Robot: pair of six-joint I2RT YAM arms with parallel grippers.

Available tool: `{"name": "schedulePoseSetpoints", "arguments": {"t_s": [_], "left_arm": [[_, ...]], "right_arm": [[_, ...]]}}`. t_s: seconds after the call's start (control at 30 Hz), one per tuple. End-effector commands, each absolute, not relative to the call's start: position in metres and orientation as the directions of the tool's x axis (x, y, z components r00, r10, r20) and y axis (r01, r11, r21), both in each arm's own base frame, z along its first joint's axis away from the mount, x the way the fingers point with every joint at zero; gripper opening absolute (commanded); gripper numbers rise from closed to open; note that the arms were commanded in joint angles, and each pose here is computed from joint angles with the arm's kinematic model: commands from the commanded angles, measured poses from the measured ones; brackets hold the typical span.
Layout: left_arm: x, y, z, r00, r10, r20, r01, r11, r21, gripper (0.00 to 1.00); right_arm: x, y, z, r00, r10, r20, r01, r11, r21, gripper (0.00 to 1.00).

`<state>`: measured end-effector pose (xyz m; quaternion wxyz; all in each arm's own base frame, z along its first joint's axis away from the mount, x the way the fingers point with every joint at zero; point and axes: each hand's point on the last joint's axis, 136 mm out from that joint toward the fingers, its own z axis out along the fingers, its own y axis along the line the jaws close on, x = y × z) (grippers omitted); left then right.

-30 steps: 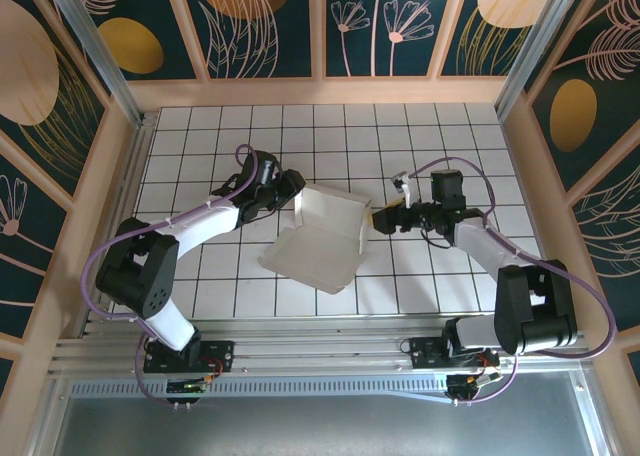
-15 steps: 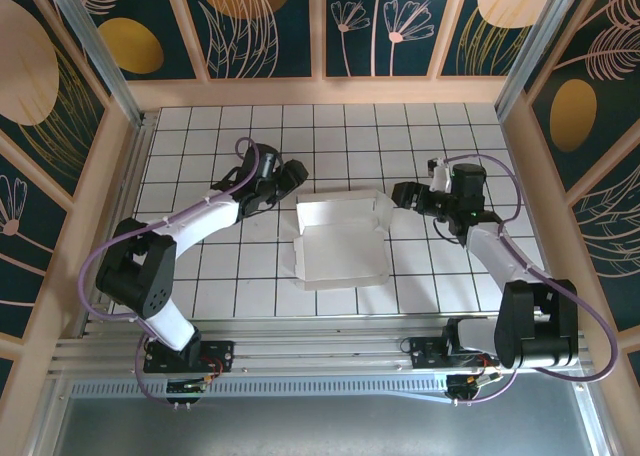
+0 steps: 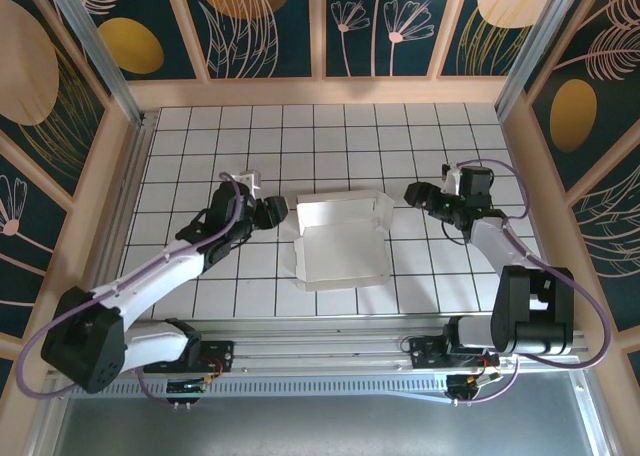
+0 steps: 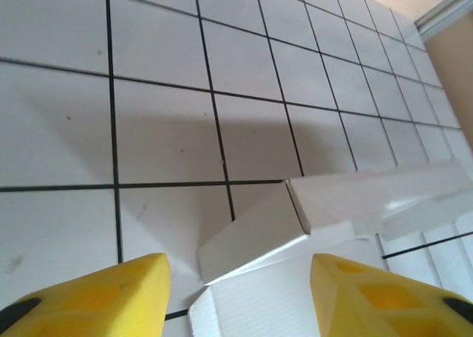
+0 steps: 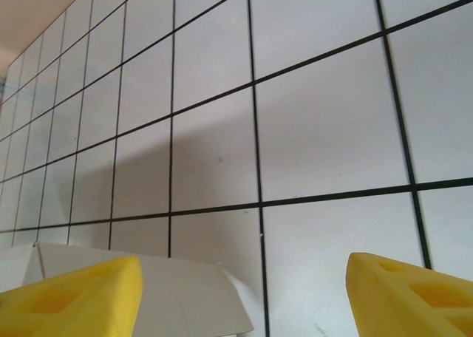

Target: Fold the paper box

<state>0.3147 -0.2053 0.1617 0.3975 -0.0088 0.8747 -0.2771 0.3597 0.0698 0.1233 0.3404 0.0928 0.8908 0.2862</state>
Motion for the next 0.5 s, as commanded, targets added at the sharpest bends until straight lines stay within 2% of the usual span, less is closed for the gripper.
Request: {"name": "schedulePoseSetpoints", "arguments": {"t_s": [0.0, 0.2, 0.47], "left_arm": [[0.304, -0.211, 0.151, -0.615, -0.035, -0.787, 0.308, 0.909, -0.281, 0.51], [0.311, -0.236, 0.129, -0.615, -0.020, -0.788, 0.359, 0.883, -0.303, 0.50], [0.334, -0.253, 0.119, -0.585, -0.087, -0.806, 0.349, 0.871, -0.347, 0.44]], "right_arm": [[0.375, 0.052, 0.139, -0.681, 0.361, -0.637, -0.022, 0.859, 0.511, 0.74], [0.387, 0.034, 0.166, -0.562, 0.207, -0.801, -0.106, 0.942, 0.318, 0.77], [0.390, 0.038, 0.174, -0.562, 0.185, -0.806, -0.147, 0.937, 0.317, 0.79]]}}
